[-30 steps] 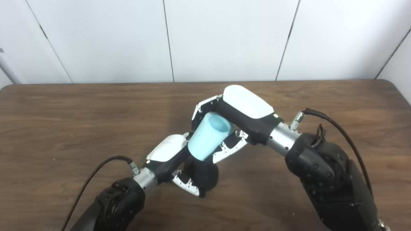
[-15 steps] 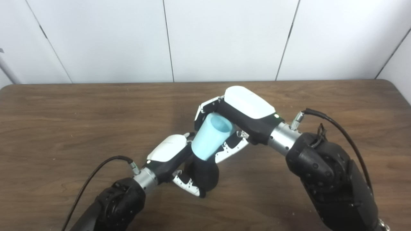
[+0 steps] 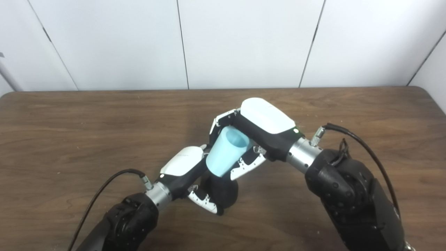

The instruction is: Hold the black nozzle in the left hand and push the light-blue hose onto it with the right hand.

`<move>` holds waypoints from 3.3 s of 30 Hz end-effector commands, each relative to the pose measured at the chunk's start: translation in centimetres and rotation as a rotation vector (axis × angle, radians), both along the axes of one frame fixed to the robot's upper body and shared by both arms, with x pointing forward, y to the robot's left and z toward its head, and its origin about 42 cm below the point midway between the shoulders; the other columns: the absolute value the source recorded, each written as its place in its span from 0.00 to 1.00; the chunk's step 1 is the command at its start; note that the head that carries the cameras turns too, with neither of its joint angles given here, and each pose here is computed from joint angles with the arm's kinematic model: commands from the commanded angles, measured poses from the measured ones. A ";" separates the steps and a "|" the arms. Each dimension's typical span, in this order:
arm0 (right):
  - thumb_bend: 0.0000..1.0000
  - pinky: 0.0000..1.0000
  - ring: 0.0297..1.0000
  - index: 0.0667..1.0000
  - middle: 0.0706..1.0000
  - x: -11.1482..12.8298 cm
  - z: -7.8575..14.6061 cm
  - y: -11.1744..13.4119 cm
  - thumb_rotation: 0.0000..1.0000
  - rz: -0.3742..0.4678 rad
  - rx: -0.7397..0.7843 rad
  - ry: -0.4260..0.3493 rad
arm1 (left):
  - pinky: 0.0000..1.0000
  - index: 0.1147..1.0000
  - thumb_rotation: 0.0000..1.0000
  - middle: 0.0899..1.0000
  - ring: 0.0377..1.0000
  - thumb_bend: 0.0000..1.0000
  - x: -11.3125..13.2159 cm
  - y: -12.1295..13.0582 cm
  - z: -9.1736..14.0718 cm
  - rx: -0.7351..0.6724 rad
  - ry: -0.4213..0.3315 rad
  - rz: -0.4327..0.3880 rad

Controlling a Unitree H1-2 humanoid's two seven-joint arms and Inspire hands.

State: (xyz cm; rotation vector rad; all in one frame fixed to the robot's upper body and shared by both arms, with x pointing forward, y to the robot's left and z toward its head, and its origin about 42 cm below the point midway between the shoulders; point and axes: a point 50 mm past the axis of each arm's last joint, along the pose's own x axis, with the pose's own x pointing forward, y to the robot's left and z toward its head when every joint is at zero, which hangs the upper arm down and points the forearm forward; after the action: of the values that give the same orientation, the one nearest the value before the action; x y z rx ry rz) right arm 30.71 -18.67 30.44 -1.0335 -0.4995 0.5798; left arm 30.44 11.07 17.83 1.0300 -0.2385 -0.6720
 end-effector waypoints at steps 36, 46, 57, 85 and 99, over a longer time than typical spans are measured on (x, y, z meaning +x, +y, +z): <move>0.50 0.32 0.43 0.47 0.46 2.9 0.6 0.7 0.00 0.094 -0.141 0.104 | 1.00 0.40 0.00 0.46 0.71 0.52 -1.2 -0.3 -2.0 0.069 0.129 -0.038; 0.50 0.32 0.43 0.47 0.46 2.9 -1.3 0.2 0.00 0.036 -0.078 0.134 | 1.00 0.41 0.00 0.46 0.71 0.52 -1.2 -0.1 -2.0 0.073 0.122 -0.040; 0.81 0.74 0.80 0.70 0.77 1.9 -0.9 0.9 0.11 0.049 -0.098 0.079 | 1.00 0.41 0.00 0.45 0.71 0.52 -1.1 0.0 -2.0 0.077 0.120 -0.037; 0.91 0.99 1.00 0.92 1.00 -0.5 5.0 -1.0 0.42 0.056 0.010 -0.134 | 1.00 0.41 0.00 0.46 0.70 0.52 -1.3 -0.4 -2.3 0.087 0.126 -0.043; 0.74 0.97 0.96 0.90 0.95 -3.9 5.9 -1.8 0.82 0.091 -0.002 -0.245 | 1.00 0.41 0.00 0.46 0.70 0.52 -1.1 -0.2 -2.5 0.083 0.127 -0.042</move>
State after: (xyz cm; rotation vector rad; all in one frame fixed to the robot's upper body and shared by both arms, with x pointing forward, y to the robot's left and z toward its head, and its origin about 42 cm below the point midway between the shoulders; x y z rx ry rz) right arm 27.27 -20.10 35.43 -1.0562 -0.7039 0.5550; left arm 30.30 10.71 17.97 1.0387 -0.2273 -0.6872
